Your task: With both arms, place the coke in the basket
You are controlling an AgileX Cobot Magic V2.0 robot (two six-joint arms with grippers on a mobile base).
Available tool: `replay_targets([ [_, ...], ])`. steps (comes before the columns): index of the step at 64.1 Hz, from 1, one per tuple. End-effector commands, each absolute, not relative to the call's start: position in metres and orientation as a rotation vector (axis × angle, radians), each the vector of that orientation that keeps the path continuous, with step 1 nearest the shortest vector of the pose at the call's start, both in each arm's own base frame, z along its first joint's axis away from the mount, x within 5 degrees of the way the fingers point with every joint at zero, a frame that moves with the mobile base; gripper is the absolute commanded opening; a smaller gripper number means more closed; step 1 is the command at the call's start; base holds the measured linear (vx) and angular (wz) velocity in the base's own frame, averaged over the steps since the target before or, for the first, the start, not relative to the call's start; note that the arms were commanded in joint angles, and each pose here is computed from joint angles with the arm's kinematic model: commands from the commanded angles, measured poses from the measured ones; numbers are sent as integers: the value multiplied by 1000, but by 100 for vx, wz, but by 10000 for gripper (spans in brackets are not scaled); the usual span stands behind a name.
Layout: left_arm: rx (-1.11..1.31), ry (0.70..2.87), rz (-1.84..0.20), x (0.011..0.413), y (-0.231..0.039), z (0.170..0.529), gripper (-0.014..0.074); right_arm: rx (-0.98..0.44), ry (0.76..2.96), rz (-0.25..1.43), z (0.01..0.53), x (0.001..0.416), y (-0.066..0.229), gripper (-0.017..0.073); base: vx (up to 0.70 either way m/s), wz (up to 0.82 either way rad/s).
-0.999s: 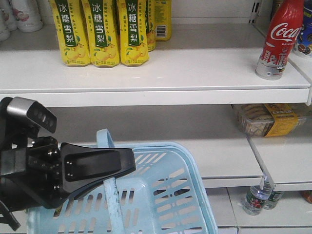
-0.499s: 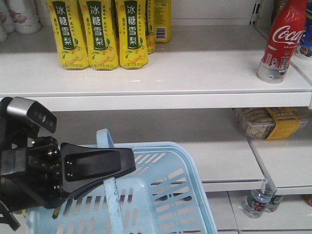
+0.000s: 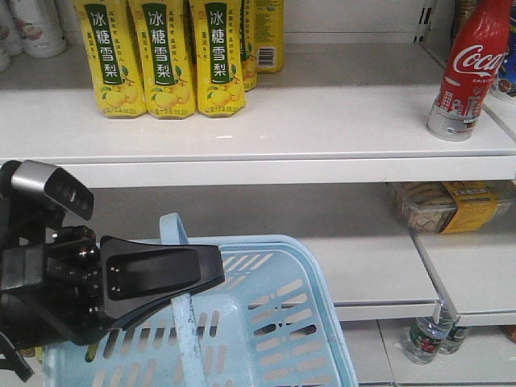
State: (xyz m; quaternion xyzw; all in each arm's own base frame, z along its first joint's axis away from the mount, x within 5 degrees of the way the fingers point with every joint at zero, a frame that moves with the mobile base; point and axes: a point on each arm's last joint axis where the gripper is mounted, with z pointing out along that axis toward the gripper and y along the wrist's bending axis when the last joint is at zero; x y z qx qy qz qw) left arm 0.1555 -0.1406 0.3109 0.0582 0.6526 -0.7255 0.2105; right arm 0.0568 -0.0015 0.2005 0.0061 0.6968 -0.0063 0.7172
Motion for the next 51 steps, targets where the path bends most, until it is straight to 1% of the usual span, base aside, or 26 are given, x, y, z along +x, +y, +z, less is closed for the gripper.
replay_targets([
  [1, 271, 1611, -2201, 144, -139, 338, -6, -11, 1486, -13, 204, 57, 0, -5, 1, 0],
  [51, 271, 1611, -2201, 144, -139, 338, -6, -11, 1486, -13, 204, 57, 0, -5, 2, 1],
])
